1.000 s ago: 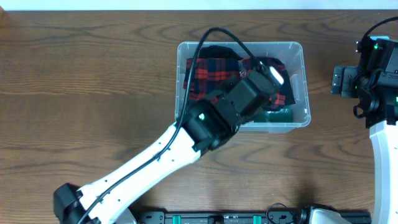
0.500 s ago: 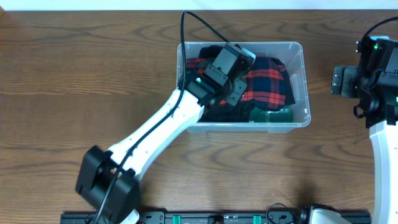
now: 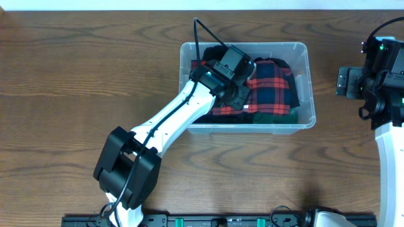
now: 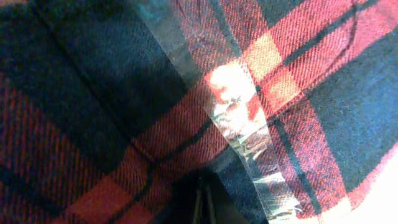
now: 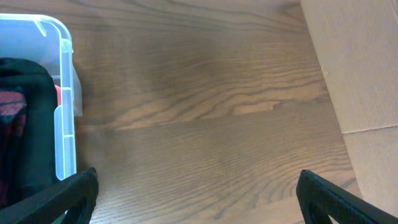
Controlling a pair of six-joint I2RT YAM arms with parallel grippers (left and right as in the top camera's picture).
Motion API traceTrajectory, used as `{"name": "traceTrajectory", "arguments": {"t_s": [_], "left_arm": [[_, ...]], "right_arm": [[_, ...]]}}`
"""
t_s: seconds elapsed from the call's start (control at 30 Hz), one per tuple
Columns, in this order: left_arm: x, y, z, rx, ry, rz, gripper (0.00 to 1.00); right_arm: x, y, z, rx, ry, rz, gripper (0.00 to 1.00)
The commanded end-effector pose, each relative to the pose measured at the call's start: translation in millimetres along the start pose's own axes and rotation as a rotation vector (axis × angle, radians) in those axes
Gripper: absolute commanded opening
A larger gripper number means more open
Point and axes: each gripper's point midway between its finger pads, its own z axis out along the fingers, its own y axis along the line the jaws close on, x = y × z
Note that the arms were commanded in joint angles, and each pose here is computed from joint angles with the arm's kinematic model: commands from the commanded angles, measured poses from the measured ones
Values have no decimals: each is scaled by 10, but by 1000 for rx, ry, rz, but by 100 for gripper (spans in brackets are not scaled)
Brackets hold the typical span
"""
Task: Pack container
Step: 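Spread and press the plaid shirt flat in the bin with the left gripper, then release the plaid shirt and lift the left gripper out of the bin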
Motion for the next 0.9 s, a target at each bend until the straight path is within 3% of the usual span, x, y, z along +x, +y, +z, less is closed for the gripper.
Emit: {"name": "traceTrajectory", "arguments": {"t_s": [0.0,0.1,0.27,0.33,0.47,0.6,0.87], "left_arm": [[-89,-7,-63,24,-22,-15,6],[-333,4,-428,7,-135,-7,6],[-595,398,-1083,-145,-307,-51,8],[-628,620,-1387,-191,-361,-91,27],[-579,1122,-1966,-273,-448,-192,48],[-397,1624,-2456,-365,-505,-302,99],[58,2361,-2824,-497,-488,-487,98]], "right_arm": [[-28,-44,-36,14,-11,24,99],[-28,-44,-36,14,-11,24,99],[-28,-44,-36,14,-11,24,99],[-28,-43,-36,14,-11,24,99],[-28,-44,-36,14,-11,24,99],[-28,-44,-36,14,-11,24,99],[-28,-44,-36,14,-11,24,99]]}}
